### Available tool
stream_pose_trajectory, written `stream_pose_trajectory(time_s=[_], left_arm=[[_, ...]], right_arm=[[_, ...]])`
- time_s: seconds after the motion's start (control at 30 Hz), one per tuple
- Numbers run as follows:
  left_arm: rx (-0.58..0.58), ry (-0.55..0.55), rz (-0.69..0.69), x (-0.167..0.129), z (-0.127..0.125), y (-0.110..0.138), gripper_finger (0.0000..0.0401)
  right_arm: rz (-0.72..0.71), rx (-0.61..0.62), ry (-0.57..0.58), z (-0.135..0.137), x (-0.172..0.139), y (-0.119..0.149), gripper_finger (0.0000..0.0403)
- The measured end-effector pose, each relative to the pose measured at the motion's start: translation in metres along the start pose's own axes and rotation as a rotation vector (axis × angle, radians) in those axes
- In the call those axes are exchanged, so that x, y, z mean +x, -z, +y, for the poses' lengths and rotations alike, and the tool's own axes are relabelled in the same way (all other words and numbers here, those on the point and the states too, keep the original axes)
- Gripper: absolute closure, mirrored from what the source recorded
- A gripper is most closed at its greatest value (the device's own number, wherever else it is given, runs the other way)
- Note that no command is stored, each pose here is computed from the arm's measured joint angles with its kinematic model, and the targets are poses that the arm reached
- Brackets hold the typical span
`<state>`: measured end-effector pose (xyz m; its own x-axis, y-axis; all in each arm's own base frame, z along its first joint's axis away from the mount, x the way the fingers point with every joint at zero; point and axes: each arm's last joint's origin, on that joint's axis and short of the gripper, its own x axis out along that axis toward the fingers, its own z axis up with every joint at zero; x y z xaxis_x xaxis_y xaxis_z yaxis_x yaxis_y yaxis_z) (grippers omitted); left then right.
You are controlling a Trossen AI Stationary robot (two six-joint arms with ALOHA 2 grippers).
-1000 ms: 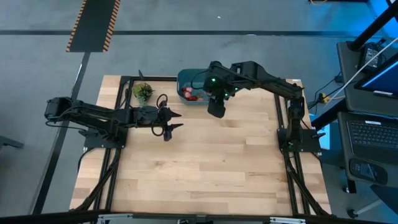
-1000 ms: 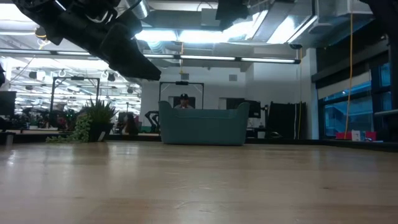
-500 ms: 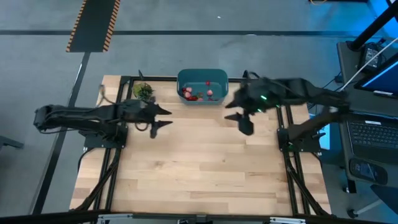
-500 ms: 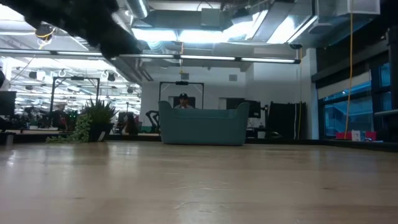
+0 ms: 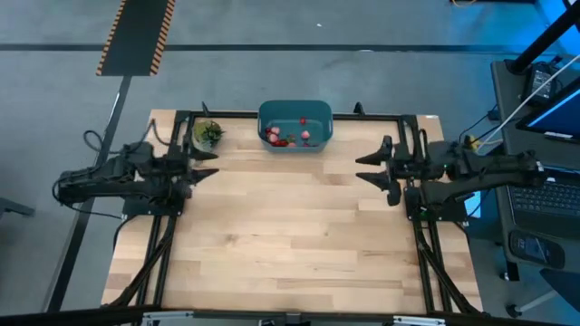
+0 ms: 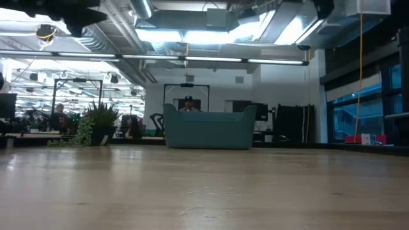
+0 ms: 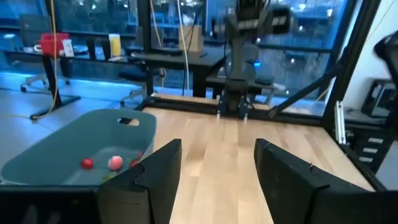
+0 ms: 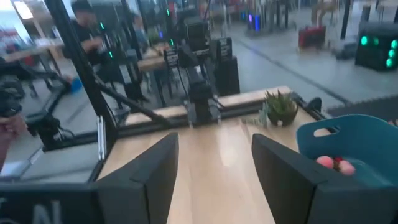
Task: Pick and placing Produce into tupperware
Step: Return to Home Position
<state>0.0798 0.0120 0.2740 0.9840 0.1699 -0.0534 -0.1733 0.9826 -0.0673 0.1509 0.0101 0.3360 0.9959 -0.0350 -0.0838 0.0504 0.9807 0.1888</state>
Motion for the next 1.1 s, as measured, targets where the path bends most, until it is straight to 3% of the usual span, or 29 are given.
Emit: stream_pose_trajectory(time_s=[0.27,0.6,0.87,1.1], left_arm=[[-0.036,0.013,-0.155,-0.027,0.002,0.009,0.0205],[-0.066,0.016,-0.194,-0.002,0.003,0.04,0.0205],[-0.064,0.006,-0.115,0.011,0.005,0.071,0.0205],[-0.142,-0.04,-0.042,0.02,0.008,0.099,0.0205]], right_arm=[[-0.191,0.023,-0.04,-0.018,-0.012,0.08,0.0196],[-0.288,-0.011,-0.051,-0.032,-0.019,0.143,0.0196],[-0.206,-0.141,-0.004,-0.034,-0.018,0.154,0.0196],[-0.182,-0.203,0.076,-0.037,-0.017,0.156,0.0196]])
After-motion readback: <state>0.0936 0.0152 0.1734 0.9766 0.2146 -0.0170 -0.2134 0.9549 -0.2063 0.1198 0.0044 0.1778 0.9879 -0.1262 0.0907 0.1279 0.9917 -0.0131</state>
